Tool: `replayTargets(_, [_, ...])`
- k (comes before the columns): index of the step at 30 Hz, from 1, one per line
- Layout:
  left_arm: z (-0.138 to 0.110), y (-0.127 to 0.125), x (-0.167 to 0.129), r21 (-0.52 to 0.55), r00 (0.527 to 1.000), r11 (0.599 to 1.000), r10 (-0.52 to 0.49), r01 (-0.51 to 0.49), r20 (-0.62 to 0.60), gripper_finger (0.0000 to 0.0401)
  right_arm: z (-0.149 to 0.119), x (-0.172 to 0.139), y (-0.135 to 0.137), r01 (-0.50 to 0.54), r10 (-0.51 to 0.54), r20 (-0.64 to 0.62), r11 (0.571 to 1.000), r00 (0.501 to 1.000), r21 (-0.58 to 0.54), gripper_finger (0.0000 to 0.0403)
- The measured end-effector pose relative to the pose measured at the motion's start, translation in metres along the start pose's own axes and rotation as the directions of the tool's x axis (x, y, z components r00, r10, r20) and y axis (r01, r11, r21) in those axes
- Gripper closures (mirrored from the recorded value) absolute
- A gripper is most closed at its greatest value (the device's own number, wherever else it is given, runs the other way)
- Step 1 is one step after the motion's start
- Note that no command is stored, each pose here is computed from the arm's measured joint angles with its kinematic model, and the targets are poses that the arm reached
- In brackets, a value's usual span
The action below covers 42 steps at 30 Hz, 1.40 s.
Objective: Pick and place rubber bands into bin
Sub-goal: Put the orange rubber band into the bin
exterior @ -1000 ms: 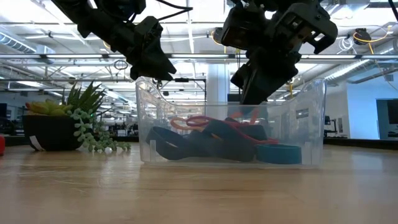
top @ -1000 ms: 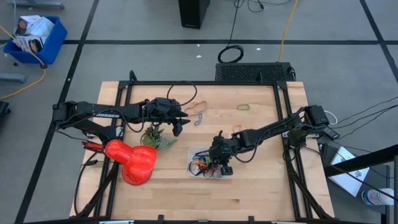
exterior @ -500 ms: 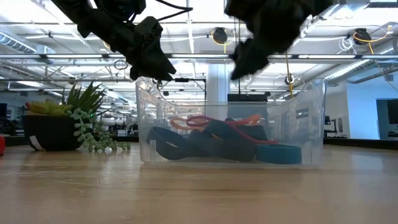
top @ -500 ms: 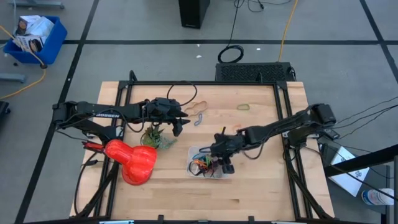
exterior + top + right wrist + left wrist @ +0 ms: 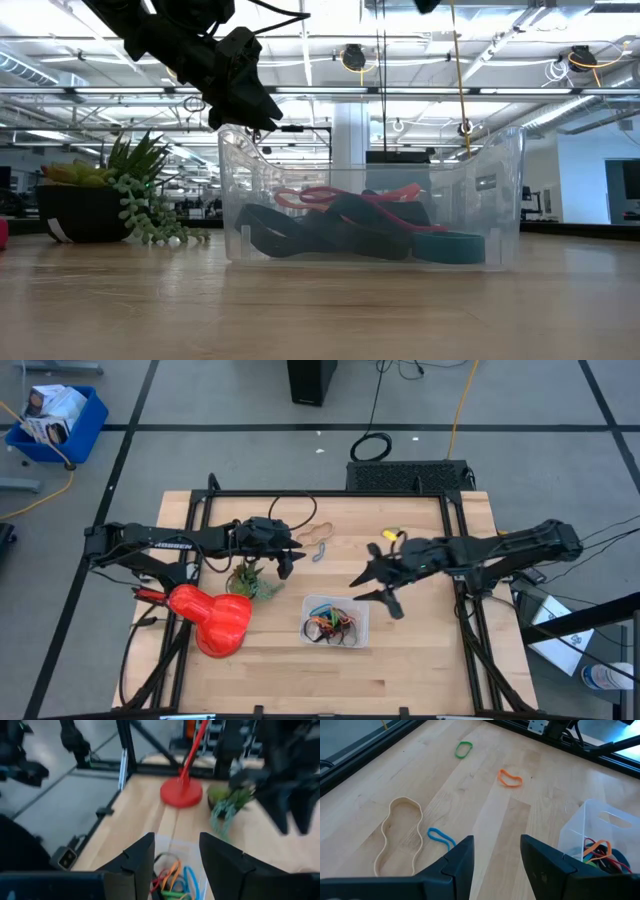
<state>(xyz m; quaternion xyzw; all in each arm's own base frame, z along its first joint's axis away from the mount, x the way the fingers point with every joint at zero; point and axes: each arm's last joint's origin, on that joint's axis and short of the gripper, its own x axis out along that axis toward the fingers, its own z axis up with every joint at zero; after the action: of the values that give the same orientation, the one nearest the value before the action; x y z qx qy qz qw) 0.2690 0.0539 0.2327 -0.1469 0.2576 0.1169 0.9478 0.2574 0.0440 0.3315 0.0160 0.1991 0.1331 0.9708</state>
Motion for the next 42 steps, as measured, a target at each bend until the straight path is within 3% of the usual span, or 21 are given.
replayTargets(4, [0.0, 0.0, 0.0, 0.0, 1.0, 1.0, 0.0, 0.0, 0.0, 0.0233, 0.005, -0.016, 0.0, 0.092, -0.092, 0.043, 0.996, 0.995, -0.001, 0.0253])
replayTargets(9, [0.0, 0.0, 0.0, 0.0, 1.0, 1.0, 0.0, 0.0, -0.001, 0.0233, -0.002, -0.024, -0.005, 0.283, -0.283, -0.032, 0.959, 0.959, -0.006, 0.0258])
replayTargets(16, [0.0, 0.0, 0.0, 0.0, 1.0, 1.0, 0.0, 0.0, -0.002, 0.0233, -0.023, -0.028, -0.023, 0.533, -0.513, -0.235, 0.846, 0.826, 0.027, 0.0266])
replayTargets(20, [0.0, 0.0, 0.0, 0.004, 1.0, 1.0, 0.0, 0.0, -0.001, 0.0233, -0.033, -0.027, -0.042, 0.612, -0.554, -0.339, 0.786, 0.761, 0.09, 0.0272])
replayTargets(23, [0.0, 0.0, 0.0, 0.005, 1.0, 1.0, 0.0, 0.0, 0.0, 0.0233, -0.041, -0.024, -0.056, 0.655, -0.573, -0.415, 0.752, 0.706, 0.076, 0.0273])
replayTargets(26, [0.0, 0.0, 0.0, 0.005, 1.0, 1.0, 0.0, 0.0, 0.001, 0.0233, -0.052, -0.021, -0.067, 0.655, -0.564, -0.504, 0.755, 0.654, 0.004, 0.0273])
replayTargets(31, [-0.001, 0.0, 0.0, 0.005, 1.0, 1.0, 0.001, -0.001, -0.006, 0.0233, -0.074, -0.012, -0.083, 0.552, -0.445, -0.63, 0.833, 0.636, -0.032, 0.0273])
replayTargets(36, [-0.002, 0.0, 0.0, 0.004, 1.0, 1.0, 0.004, -0.003, -0.016, 0.0233, -0.11, -0.005, -0.095, 0.524, -0.404, -0.701, 0.85, 0.587, -0.051, 0.0273])
replayTargets(42, [-0.002, 0.0, 0.0, 0.004, 1.0, 1.0, 0.004, -0.004, -0.019, 0.0233, -0.151, 0.004, -0.103, 0.556, -0.441, -0.647, 0.831, 0.622, -0.032, 0.0273])
